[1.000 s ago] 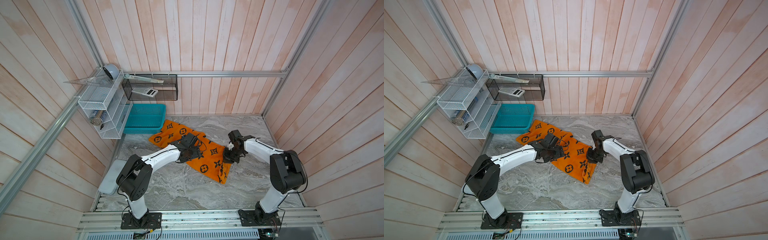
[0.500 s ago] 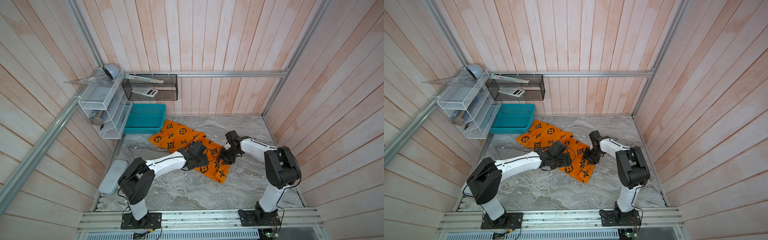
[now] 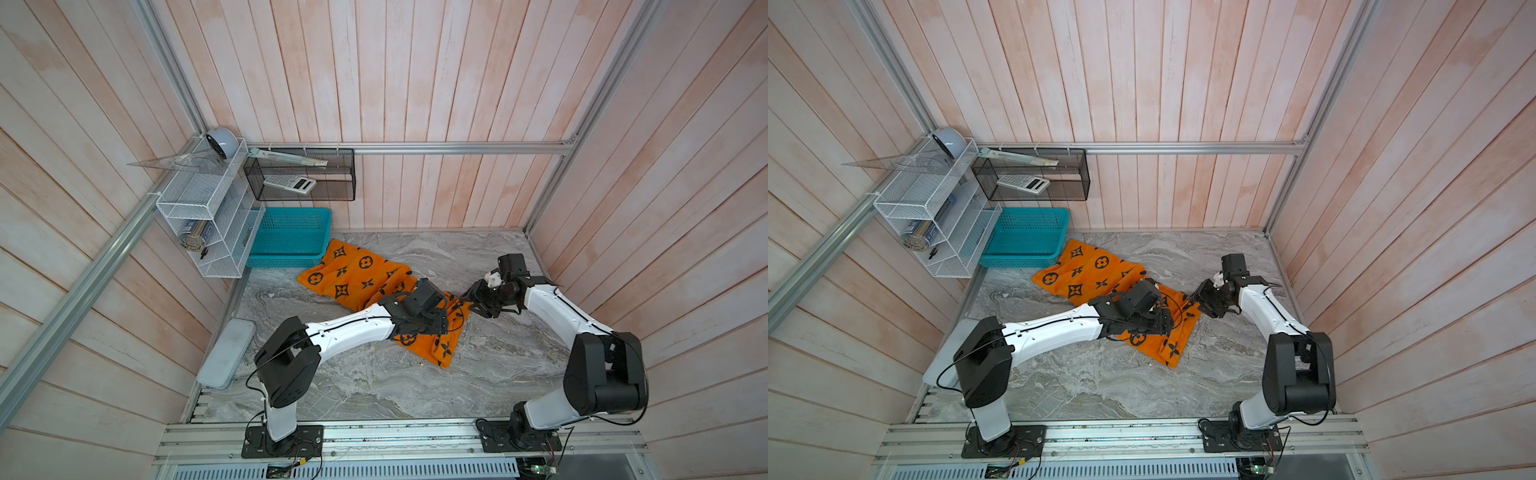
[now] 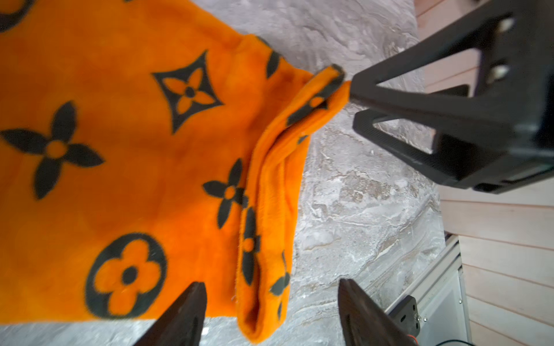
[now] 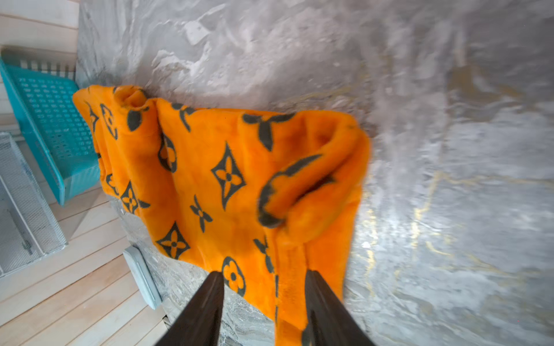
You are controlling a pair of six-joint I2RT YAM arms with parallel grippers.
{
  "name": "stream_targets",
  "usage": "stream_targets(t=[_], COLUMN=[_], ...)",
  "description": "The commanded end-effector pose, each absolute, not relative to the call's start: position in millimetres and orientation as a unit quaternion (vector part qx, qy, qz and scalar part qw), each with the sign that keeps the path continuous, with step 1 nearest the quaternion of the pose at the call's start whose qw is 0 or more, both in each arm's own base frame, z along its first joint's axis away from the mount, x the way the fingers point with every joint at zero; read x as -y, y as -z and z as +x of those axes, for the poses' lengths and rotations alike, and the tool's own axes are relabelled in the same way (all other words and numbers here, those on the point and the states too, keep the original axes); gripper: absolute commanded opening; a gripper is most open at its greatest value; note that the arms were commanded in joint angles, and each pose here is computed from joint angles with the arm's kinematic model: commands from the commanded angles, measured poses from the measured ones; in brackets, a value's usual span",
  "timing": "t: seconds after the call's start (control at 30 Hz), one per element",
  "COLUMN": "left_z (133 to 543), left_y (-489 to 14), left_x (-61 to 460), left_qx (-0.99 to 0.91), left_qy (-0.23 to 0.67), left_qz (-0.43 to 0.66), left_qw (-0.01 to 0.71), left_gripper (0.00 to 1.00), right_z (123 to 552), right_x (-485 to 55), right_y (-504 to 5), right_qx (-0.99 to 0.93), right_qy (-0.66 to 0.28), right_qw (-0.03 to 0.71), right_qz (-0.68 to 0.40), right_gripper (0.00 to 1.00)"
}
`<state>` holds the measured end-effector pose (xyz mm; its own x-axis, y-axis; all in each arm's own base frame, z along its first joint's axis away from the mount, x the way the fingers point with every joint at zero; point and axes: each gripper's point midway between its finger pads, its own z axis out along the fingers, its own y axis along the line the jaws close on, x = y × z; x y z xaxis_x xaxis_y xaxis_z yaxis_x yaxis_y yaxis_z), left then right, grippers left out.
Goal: Roll up the pillowcase
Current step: Adjust the pillowcase at the center of the board, then roll the pillowcase at the center of the board.
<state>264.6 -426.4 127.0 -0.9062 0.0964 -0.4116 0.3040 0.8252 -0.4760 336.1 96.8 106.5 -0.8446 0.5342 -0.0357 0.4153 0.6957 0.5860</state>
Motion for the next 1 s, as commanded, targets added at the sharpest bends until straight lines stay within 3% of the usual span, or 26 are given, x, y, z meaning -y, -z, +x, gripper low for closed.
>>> stream_targets(t=[0.0, 0.23, 0.43, 0.7, 0.87, 0.97], left_z=[242.9, 244.4, 258.2, 257.2, 249.2, 258.9], left_y=[-90.9, -51.4, -24.9, -14.9, -9.0, -14.5], left_x=[425.3, 420.0, 408.5, 397.5, 394.8, 386.3], left_qx=[-0.949, -0.958, -0.97, -0.974, -0.974, -0.975], left_qy=[0.227, 0.179, 0.124, 0.119, 0.138, 0.157], left_qz=[0.161, 0.183, 0.168, 0.158, 0.148, 0.119], left_qw=[0.146, 0.127, 0.126, 0.111, 0.099, 0.103], left_gripper=[0.71, 0.59, 0.39, 0.29, 0.29, 0.46], right_z=[312.4, 283.1, 273.7, 276.9, 277.7, 277.9], right_x=[-87.4, -95.3, -107.0, -132.9, -136.2, -135.2], right_y=[-98.3, -70.2, -46.3, -22.8, -9.4, -8.2], right_qx=[-0.921, -0.927, -0.937, -0.951, -0.956, -0.957], right_qy=[-0.285, -0.288, -0.271, -0.244, -0.23, -0.225], right_qw=[0.078, 0.043, 0.019, -0.01, -0.022, -0.017], right_qz=[0.255, 0.237, 0.222, 0.188, 0.182, 0.184], right_gripper=[0.5, 0.53, 0.53, 0.52, 0.46, 0.31])
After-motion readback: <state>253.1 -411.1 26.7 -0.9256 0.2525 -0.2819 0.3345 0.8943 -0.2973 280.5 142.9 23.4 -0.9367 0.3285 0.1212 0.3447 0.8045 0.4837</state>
